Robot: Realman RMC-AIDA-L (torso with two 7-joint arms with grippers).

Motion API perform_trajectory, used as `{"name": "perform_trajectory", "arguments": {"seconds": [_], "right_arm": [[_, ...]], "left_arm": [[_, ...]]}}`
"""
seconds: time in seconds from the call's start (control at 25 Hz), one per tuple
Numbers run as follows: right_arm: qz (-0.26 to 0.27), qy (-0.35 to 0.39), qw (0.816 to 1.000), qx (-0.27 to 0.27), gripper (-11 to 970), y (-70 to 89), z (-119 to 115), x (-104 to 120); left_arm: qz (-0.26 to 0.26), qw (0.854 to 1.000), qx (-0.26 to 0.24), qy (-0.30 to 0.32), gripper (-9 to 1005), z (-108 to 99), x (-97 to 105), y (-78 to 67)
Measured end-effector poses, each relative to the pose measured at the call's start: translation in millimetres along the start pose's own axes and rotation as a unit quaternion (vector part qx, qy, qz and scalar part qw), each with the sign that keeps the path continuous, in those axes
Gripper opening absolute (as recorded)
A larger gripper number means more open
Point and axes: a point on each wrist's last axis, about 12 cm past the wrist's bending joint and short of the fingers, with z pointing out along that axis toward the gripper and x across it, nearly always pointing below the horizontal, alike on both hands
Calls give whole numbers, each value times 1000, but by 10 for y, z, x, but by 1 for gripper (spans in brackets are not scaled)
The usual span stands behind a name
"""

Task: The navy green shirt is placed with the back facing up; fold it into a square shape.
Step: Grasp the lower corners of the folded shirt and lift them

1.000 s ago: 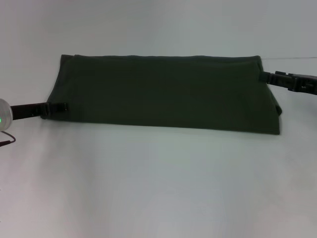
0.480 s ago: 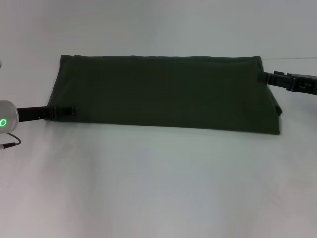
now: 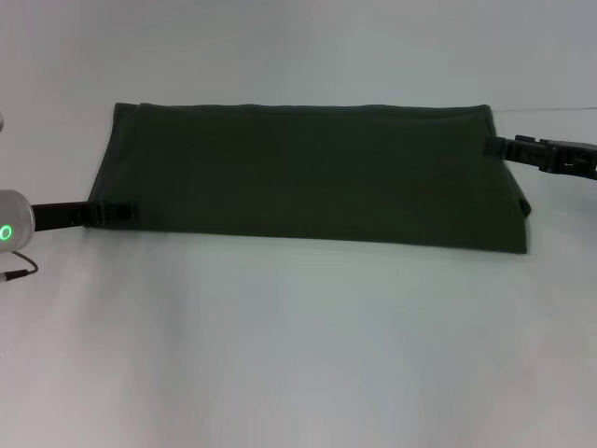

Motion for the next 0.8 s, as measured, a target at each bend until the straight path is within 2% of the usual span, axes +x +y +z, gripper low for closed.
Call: {"name": "perform_trajectory", "arguments": {"seconds": [0.2,0.64,0.8], "right_arm": [[0,0,1000,0,777,0,0,0],[0,0,1000,0,777,0,3,-5],[0,0,1000,0,778,1,5,-7]], "left_arm": [[-1,1000,-6,-4,815,-1,4,12],[0,1000,-10,-6,335,4,3,17],[0,1000,-11,-6,311,4,1,19]]}}
